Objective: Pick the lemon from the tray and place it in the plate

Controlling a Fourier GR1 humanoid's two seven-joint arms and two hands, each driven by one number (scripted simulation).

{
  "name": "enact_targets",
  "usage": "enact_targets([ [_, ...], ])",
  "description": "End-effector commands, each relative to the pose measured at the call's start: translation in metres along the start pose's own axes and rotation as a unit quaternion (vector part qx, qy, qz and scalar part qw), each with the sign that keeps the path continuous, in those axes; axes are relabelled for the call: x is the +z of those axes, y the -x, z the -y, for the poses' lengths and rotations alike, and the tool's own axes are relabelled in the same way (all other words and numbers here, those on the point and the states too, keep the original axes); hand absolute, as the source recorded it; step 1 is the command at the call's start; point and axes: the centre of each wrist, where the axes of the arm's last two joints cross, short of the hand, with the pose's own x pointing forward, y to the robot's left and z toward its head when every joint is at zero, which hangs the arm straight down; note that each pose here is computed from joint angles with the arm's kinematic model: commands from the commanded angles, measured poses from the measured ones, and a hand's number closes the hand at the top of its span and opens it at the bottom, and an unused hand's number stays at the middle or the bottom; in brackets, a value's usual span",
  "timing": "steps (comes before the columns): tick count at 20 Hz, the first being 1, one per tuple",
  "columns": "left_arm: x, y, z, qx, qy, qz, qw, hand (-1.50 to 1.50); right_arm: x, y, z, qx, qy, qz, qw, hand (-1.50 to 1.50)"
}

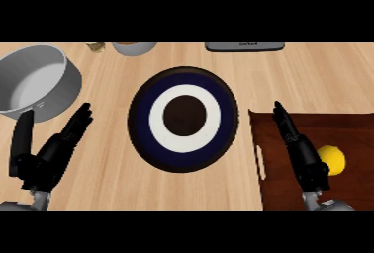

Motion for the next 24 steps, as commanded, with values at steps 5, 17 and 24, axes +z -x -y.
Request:
enact_targets([
  [5,-0.009,0.02,0.003,0.025,-0.113,-0.093,0.9889,0.0,-0.007,-0.046,0.09,-0.097,0.072,0.029,0.992,1.5],
  [17,0.002,0.035,0.037,0.061,-0.125,-0.124,0.9825,0.0,0.045,0.026,0.109,-0.009,0.24,0.072,0.968,-1.5],
  [24,-0.016,0.032,0.047,0.054,-0.106,-0.118,0.9859,0.0,0.077,0.034,0.173,0.205,0.074,-0.002,0.976,-1.5],
])
